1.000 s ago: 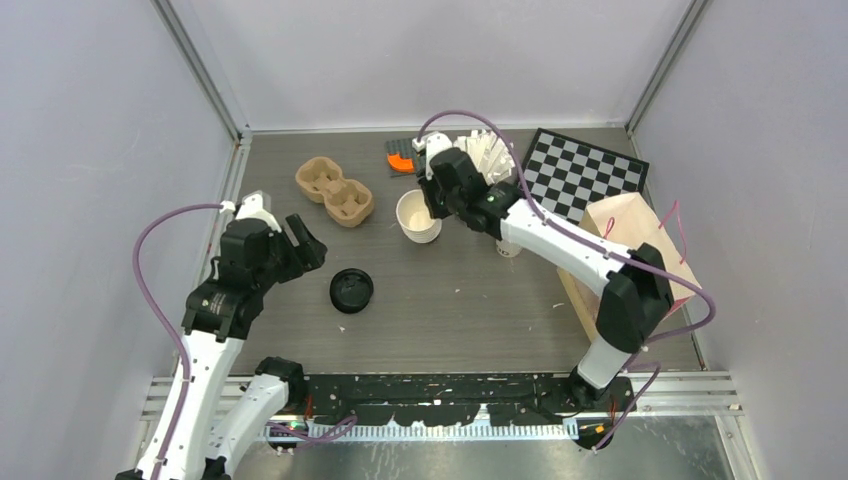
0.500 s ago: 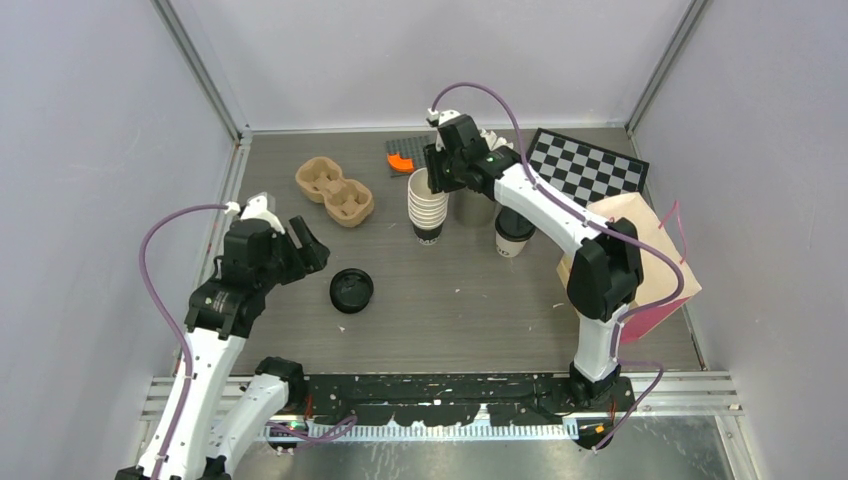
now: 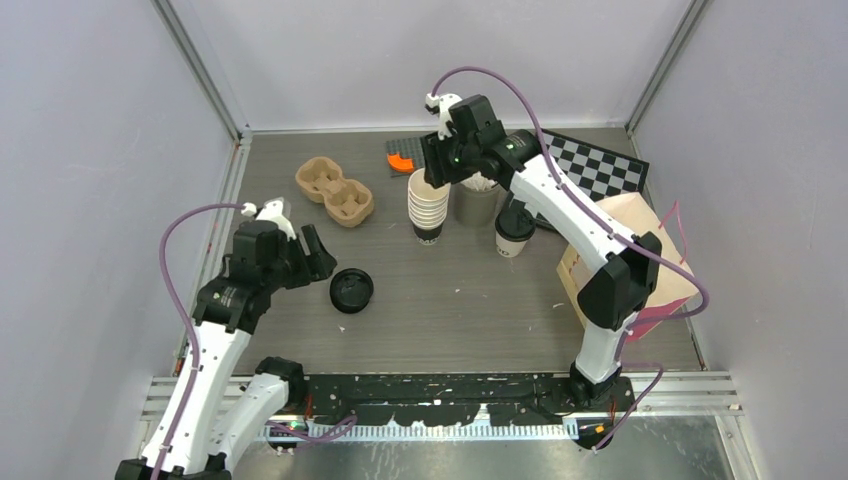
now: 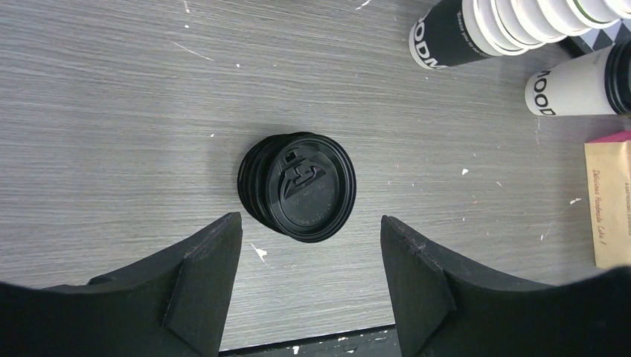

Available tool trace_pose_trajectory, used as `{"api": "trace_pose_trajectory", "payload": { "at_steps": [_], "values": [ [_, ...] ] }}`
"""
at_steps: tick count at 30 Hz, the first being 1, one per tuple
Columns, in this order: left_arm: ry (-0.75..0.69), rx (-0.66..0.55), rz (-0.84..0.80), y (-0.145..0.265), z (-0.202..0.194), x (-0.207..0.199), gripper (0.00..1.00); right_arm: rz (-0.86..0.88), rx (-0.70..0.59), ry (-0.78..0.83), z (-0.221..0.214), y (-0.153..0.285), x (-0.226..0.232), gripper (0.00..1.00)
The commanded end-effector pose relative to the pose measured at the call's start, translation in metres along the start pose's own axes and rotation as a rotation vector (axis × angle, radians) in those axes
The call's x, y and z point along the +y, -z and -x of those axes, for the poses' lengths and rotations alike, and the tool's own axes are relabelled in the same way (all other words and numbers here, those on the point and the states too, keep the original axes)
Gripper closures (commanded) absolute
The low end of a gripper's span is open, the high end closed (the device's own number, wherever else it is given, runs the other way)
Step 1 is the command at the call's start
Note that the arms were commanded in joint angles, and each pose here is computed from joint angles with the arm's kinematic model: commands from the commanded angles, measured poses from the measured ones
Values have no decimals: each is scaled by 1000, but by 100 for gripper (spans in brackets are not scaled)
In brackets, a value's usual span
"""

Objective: Pack the takeout coffee

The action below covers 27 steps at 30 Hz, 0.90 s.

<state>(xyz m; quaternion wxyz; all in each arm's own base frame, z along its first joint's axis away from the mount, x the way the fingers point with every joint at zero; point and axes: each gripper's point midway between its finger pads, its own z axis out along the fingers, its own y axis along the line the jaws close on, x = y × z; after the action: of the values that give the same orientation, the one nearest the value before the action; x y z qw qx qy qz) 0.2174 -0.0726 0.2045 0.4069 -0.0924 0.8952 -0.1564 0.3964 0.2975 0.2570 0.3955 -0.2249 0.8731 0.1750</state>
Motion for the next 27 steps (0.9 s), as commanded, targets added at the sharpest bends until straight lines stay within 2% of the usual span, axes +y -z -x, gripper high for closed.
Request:
{"api": "trace_pose_trajectory", "payload": {
  "at_steps": [1,5,11,19,25,27],
  "values": [
    [-42,8,-72,2,-1,-11,30,142,-24,62,8,24,32,45],
    [-43,15,-75,1,-4,-10,30,169,9,107,2,17,44,45],
    [-46,13,-74,0,-4,-10,30,111,40,169,-6,4,42,47],
    [-48,14,-70,0,-5,-9,31,109,65,202,-13,-13,45,60],
    [-49,12,-66,0,-4,-8,31,100,49,230,-10,-19,47,80],
    [-48,12,-67,0,-4,-8,31,101,39,239,-8,-22,48,84]
  ]
}}
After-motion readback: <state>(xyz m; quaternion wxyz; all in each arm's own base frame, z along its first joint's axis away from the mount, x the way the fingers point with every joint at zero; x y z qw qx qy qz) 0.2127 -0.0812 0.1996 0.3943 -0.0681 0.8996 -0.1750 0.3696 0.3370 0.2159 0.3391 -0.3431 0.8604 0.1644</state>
